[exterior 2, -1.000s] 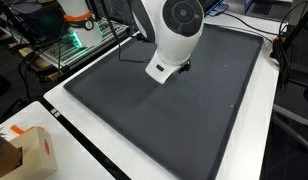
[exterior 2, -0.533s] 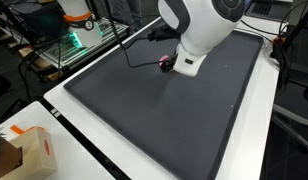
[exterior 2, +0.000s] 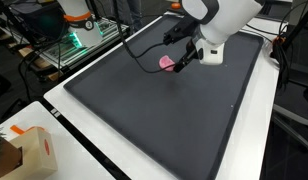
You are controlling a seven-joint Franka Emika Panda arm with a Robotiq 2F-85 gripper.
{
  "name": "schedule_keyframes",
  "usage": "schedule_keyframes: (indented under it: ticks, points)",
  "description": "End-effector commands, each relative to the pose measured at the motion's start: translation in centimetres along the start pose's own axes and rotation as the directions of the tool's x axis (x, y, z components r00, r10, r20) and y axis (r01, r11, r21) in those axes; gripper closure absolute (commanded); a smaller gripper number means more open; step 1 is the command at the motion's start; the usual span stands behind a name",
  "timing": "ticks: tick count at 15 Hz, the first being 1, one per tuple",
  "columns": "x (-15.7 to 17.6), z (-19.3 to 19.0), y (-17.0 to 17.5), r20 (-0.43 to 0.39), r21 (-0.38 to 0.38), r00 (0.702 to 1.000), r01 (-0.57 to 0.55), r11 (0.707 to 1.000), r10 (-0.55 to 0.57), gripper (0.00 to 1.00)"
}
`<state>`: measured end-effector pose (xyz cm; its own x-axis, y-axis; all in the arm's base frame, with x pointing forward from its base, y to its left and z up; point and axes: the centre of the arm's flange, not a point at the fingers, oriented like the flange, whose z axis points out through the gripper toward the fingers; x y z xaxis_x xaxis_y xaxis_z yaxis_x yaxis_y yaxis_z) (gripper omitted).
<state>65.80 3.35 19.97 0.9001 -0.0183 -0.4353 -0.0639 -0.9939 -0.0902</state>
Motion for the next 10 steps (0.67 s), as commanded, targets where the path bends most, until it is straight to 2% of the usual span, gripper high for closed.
schedule_keyframes:
  ticks: [1,3,6,10]
  points:
    - [0.1,0.0,-2.5,0.032,-0.100,0.985,0.171,0.980,-0.168,0.00]
    - [-0.4,0.3,-4.1,0.054,-0.150,0.967,0.256,0.955,-0.251,0.00]
    - [-1.1,1.0,-6.3,0.102,-0.216,0.923,0.383,0.898,-0.370,0.00]
    - [-1.9,1.7,-9.0,0.184,-0.289,0.842,0.540,0.791,-0.507,0.00]
